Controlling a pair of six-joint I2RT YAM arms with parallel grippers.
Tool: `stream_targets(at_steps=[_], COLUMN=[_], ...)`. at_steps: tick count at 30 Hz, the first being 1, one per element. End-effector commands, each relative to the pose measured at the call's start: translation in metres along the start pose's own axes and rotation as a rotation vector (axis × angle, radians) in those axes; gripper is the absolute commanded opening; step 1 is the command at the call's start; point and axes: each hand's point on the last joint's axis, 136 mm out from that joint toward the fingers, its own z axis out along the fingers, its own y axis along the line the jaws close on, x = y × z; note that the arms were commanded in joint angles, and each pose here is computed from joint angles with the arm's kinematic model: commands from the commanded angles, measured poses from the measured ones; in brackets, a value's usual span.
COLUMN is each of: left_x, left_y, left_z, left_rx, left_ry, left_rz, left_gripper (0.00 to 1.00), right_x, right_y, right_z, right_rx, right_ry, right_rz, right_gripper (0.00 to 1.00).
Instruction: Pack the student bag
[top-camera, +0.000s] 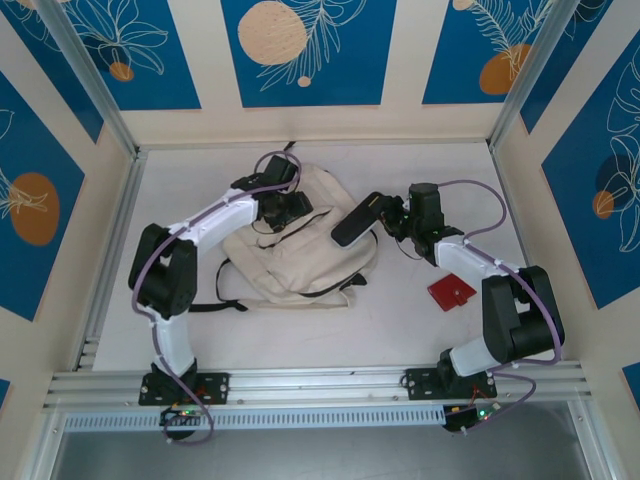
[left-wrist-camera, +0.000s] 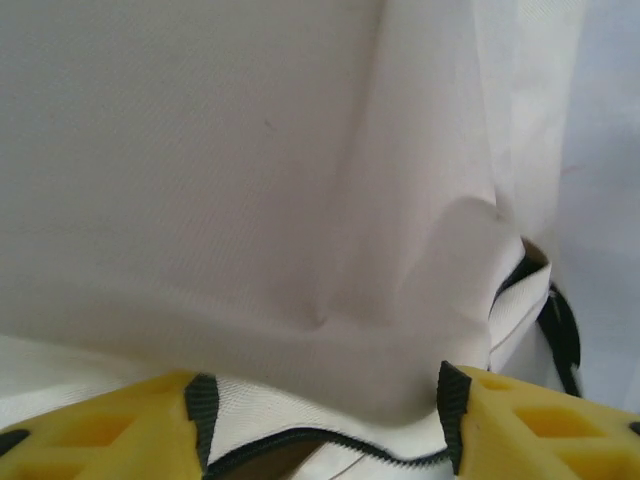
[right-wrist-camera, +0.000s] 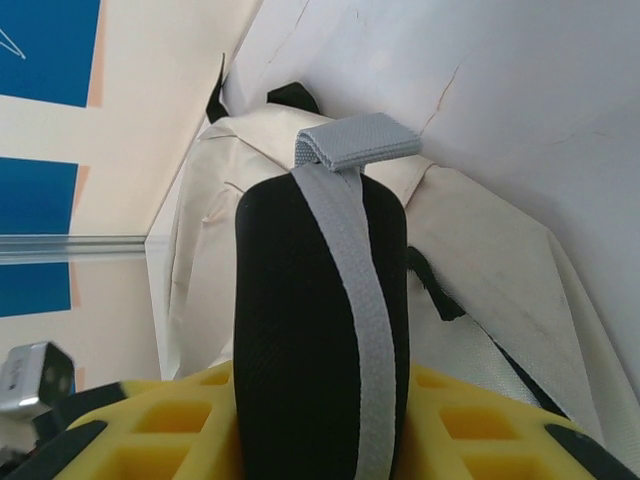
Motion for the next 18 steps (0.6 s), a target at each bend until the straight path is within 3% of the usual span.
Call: stream_targets(at_steps=[1, 7, 13, 18], left_x=[-0.014, -0.015, -0.017, -0.018], left_y=[-0.023, -0.021, -0.030, -0.039], left_z=[-0.006, -0.004, -0.024, -0.040], left_rx=[0.054, 0.034, 0.069, 0.117], left_ry=[-0.032, -0.031, -0.052, -0.058], left_rz=[-0.037, -0.023, 0.005, 0.012], left_gripper=[0.54, 0.28, 0.06, 0.00], right_x=[0.000, 0.000, 0.001, 0.004], right_y=[0.009, 0.009, 0.020, 0.024], right_z=[-0.003, 0.002, 0.007, 0.016], right_rx=[-0.048, -0.058, -0.085, -0.085], right_ry=[-0.001, -0.004, -0.019, -0.055], right_rz=[-0.001, 0.000, -0.010, 0.024], right_gripper=[0.36, 0.36, 0.36, 0.36])
